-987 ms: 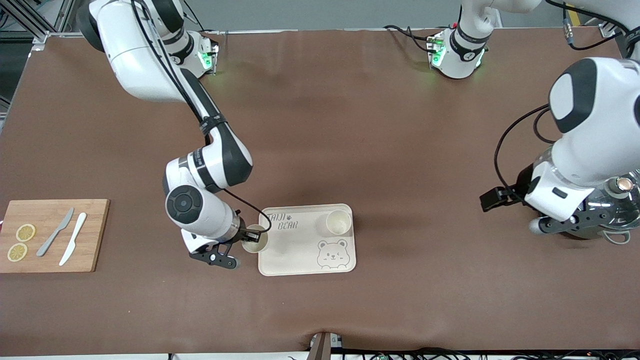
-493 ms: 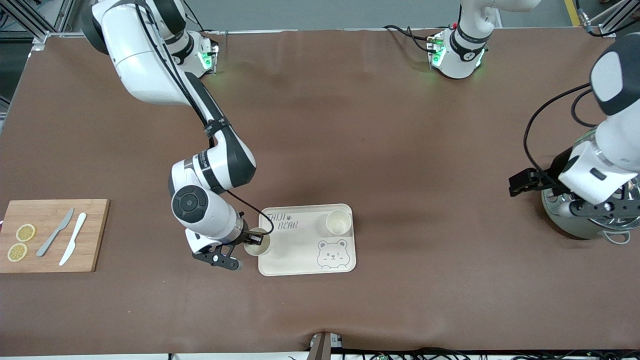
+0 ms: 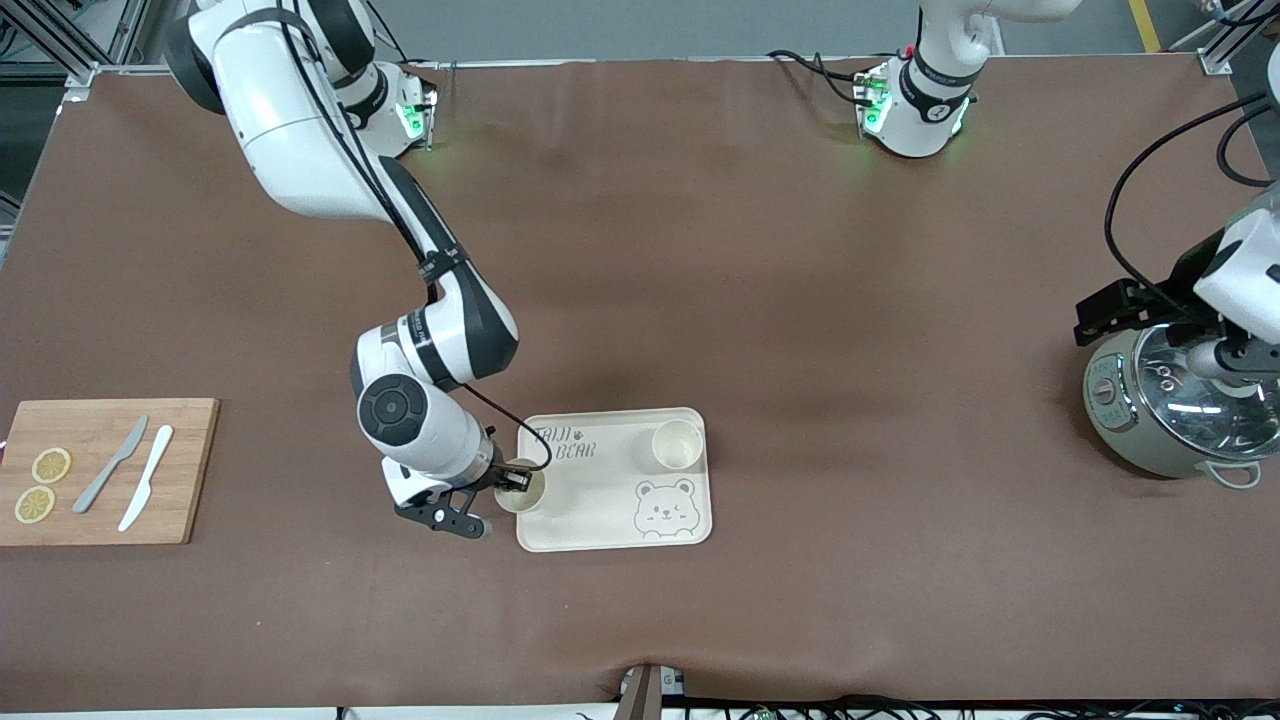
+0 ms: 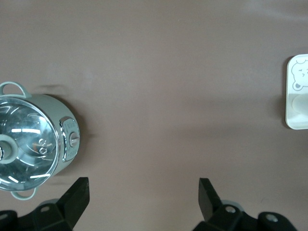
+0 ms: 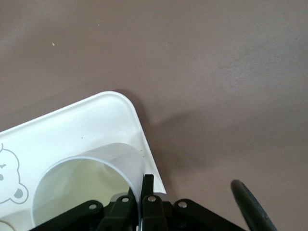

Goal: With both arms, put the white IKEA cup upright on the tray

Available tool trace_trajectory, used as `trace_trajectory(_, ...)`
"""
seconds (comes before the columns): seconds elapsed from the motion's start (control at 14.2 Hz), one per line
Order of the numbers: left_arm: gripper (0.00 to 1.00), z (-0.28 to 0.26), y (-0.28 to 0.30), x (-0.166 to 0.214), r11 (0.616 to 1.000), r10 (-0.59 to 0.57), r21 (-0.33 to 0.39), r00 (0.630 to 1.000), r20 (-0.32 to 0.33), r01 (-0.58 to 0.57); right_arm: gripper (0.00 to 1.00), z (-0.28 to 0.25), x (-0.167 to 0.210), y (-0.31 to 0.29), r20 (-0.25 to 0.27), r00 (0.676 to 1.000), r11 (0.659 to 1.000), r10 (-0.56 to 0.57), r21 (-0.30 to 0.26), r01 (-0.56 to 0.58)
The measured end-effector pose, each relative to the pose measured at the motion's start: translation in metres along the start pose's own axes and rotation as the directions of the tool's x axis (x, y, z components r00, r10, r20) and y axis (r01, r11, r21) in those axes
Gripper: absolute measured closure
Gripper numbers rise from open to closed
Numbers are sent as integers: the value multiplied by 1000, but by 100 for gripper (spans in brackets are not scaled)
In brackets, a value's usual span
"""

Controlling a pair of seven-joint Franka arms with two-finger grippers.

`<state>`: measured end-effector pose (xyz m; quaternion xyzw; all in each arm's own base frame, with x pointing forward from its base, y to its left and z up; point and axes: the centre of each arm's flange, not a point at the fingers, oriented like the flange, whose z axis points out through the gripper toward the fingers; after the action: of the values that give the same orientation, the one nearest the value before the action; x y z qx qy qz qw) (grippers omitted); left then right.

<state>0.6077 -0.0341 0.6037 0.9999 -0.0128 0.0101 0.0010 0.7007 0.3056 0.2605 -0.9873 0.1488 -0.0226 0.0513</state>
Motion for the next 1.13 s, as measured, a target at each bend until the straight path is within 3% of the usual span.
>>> trace_trajectory(0.42, 0, -4, -6, -20, 1000, 2, 5, 1000, 6, -2, 97, 17, -13, -13, -6, 1000, 1000, 5, 9, -5)
trace_trajectory(1.13, 0, -5, -1, -11, 1000, 9, 11, 1000, -21, -9, 97, 29, -18, -17, -16, 1000, 1000, 25, 19, -24)
